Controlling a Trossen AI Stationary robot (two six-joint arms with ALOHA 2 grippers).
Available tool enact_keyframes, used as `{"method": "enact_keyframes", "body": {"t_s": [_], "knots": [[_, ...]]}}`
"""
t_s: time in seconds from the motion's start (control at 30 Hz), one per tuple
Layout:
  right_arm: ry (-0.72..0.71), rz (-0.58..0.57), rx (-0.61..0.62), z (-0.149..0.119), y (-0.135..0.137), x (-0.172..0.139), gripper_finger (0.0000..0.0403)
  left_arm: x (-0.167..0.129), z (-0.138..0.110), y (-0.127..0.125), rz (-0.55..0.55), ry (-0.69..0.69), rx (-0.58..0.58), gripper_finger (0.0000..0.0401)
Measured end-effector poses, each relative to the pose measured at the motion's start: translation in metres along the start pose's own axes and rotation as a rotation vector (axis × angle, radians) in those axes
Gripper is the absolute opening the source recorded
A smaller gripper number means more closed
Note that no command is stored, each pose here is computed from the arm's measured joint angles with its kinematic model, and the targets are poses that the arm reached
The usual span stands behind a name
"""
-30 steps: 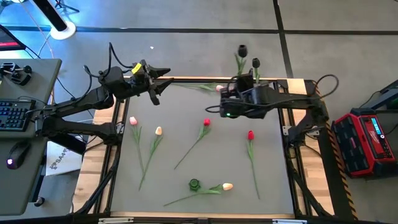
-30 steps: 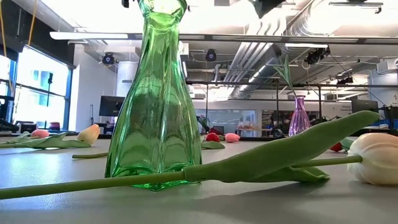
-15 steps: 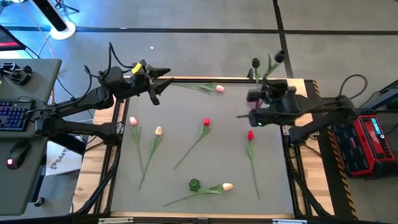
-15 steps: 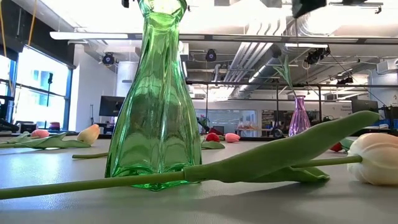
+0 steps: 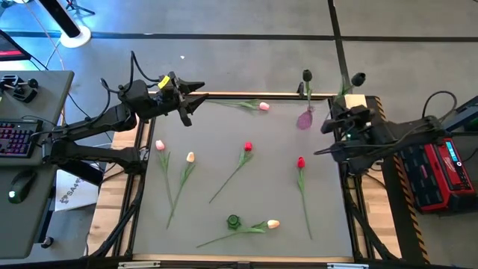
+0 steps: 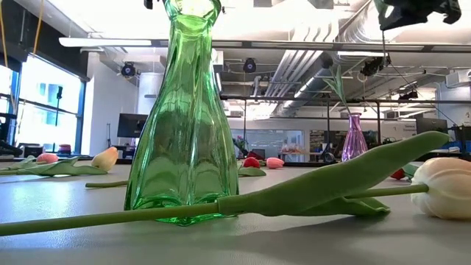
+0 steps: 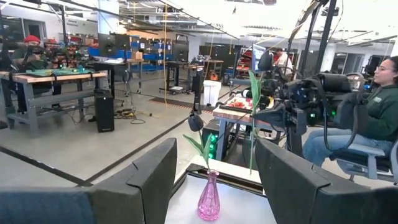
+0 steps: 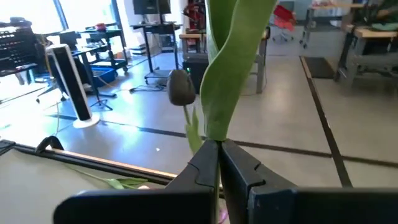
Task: Sort flowers into vase by color
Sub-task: Put the black flower into the violet vase
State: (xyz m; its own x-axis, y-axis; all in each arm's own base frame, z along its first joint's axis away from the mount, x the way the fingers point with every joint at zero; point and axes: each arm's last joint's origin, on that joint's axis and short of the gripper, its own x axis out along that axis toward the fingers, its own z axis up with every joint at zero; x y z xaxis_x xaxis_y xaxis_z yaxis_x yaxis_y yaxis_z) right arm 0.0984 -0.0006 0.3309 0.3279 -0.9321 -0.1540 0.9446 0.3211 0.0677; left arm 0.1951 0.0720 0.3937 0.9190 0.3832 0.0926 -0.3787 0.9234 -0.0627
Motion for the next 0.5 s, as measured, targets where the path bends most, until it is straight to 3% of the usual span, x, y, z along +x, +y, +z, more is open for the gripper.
{"method": "enact_keyframes", "body": {"t_s": [0.27,0.5], "knots": [[-0.045,0.073,-0.139,0.007,-0.032,-0.006,0.0000,0.000,0.000,0.000,0.000,0.000,0.000,0.0206],[-0.063,0.178,-0.077,0.018,-0.047,-0.011,0.0000,0.000,0.000,0.000,0.000,0.000,0.000,0.0206]]}}
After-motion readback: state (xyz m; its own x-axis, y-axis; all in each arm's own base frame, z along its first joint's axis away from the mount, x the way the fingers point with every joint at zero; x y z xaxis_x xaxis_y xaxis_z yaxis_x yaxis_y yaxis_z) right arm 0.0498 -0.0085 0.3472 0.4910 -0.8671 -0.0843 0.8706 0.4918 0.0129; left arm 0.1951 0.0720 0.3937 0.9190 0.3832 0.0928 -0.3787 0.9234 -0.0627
